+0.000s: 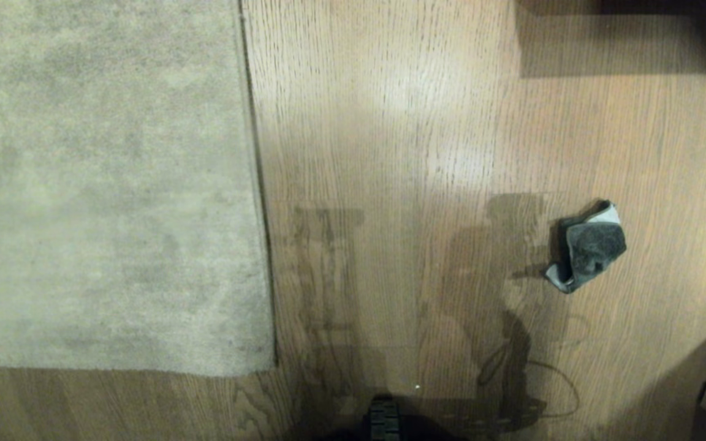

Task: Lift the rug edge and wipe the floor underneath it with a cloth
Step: Pick up the rag

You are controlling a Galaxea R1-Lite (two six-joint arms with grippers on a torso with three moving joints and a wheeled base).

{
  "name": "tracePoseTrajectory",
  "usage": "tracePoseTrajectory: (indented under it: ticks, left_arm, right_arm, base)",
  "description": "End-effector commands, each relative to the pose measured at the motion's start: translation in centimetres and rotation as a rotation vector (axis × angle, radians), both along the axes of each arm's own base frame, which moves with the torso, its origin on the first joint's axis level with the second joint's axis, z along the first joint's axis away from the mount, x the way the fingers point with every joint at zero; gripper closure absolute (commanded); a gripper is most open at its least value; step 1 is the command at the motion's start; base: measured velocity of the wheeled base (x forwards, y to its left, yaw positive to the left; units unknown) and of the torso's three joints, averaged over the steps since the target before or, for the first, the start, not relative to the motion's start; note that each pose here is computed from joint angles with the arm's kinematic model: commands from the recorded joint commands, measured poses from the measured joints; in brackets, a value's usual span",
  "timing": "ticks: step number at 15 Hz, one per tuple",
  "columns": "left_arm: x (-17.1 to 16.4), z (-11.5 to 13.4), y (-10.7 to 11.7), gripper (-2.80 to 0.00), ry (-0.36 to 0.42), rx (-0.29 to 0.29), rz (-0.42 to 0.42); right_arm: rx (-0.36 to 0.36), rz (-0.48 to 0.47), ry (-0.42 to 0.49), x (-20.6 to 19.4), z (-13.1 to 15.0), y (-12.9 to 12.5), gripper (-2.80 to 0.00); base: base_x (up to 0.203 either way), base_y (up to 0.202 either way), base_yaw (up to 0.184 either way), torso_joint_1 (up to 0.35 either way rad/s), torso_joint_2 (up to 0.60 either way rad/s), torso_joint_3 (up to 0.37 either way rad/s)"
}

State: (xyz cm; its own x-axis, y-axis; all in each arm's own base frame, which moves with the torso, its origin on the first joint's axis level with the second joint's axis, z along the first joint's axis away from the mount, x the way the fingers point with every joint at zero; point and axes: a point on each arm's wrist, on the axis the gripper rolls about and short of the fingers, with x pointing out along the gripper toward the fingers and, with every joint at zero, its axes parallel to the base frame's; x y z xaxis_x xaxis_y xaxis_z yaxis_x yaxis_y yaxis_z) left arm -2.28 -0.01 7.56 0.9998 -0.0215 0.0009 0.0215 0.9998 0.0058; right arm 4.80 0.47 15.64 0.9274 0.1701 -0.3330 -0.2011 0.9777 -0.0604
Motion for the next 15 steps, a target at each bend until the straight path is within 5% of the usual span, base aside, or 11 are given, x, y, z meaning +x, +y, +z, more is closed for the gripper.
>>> tracePoseTrajectory:
  ticks: [1,8,9,15]
  left_arm:
    - [0.0,0.0,0.0,0.00,-0.001,0.000,0.000]
    - [0.0,0.0,0.0,0.00,-0.001,0.000,0.000]
    - [0.0,0.0,0.0,0.00,0.000,0.000,0.000]
    - [0.0,0.0,0.0,0.00,-0.001,0.000,0.000]
  right_arm:
    - [-0.002,0.002,0.049,0.3,-0.8,0.0,0.00]
    - [0.032,-0.015,0.119,0.9,-1.5,0.0,0.00]
    - [0.060,-0.027,0.129,1.0,-1.5,0.0,-2.80]
    - [0.081,-0.028,0.158,1.2,-2.5,0.1,-2.80]
  base:
    - [0.000,0.000,0.000,0.000,0.00,0.000]
    - [0.000,0.000,0.000,0.000,0.00,0.000]
    - [0.000,0.000,0.000,0.000,0.00,0.000]
    - [0.000,0.000,0.000,0.000,0.00,0.000]
